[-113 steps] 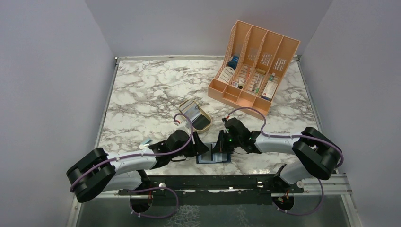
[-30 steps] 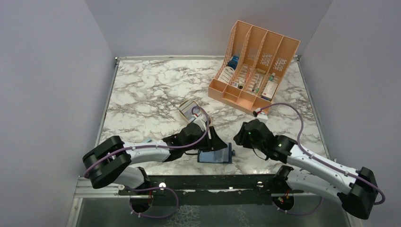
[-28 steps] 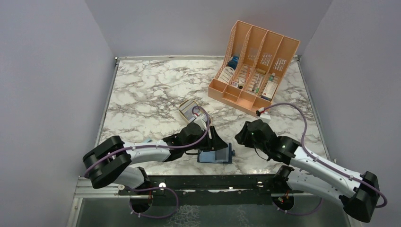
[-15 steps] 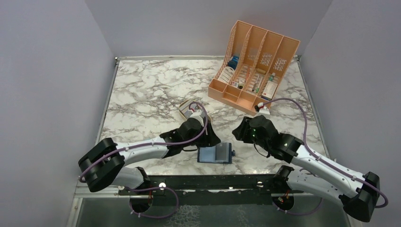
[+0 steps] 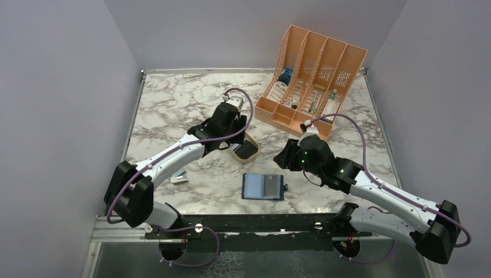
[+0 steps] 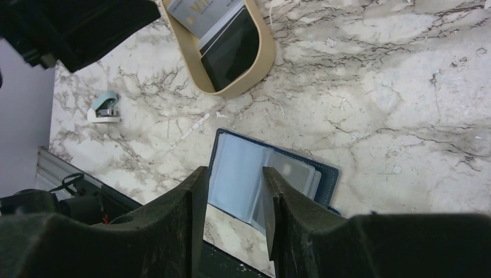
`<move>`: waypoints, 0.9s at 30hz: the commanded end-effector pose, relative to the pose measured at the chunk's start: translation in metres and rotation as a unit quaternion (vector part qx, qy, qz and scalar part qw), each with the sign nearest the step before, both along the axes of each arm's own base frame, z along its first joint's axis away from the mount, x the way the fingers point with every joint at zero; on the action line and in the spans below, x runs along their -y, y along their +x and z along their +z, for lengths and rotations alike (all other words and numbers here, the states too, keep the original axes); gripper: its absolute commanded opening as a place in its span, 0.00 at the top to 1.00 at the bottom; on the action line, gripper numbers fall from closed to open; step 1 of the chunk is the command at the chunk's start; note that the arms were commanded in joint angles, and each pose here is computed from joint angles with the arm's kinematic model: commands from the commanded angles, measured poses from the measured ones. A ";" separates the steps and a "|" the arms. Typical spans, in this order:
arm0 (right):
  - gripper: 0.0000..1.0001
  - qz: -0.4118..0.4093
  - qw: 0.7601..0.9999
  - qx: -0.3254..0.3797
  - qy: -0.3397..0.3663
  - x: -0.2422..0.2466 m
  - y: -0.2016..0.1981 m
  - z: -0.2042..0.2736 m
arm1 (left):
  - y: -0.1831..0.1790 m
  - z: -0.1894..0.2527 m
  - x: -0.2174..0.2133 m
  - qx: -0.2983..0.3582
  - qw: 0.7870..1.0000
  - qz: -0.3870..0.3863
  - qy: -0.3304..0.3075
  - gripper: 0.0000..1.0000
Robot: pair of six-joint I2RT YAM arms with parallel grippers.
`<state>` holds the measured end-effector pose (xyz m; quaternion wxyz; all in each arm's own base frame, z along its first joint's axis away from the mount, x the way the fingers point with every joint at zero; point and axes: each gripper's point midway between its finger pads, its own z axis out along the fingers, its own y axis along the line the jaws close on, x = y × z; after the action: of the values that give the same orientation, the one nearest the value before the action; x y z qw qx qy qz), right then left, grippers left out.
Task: Put the credit cards into the card holder
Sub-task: Pick up the credit card from the storage box.
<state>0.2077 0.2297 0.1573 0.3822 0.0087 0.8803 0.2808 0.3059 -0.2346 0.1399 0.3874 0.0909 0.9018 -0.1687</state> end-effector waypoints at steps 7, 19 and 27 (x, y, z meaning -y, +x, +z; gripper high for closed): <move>0.61 0.034 0.999 0.027 0.034 -0.011 -0.004 0.022 | 0.063 0.001 -0.021 0.041 0.974 -0.073 0.210 0.37; 0.61 0.024 0.998 0.035 0.036 -0.005 -0.004 0.020 | 0.081 -0.044 -0.031 0.003 0.947 -0.114 0.301 0.36; 0.61 0.024 0.999 0.029 0.033 -0.006 -0.004 0.016 | 0.083 -0.065 -0.036 -0.014 0.938 -0.118 0.326 0.38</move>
<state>0.2012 0.2320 0.1693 0.3920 -0.0068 0.8659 0.3107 0.3825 -0.2087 0.0822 0.3103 0.3089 0.8975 0.0529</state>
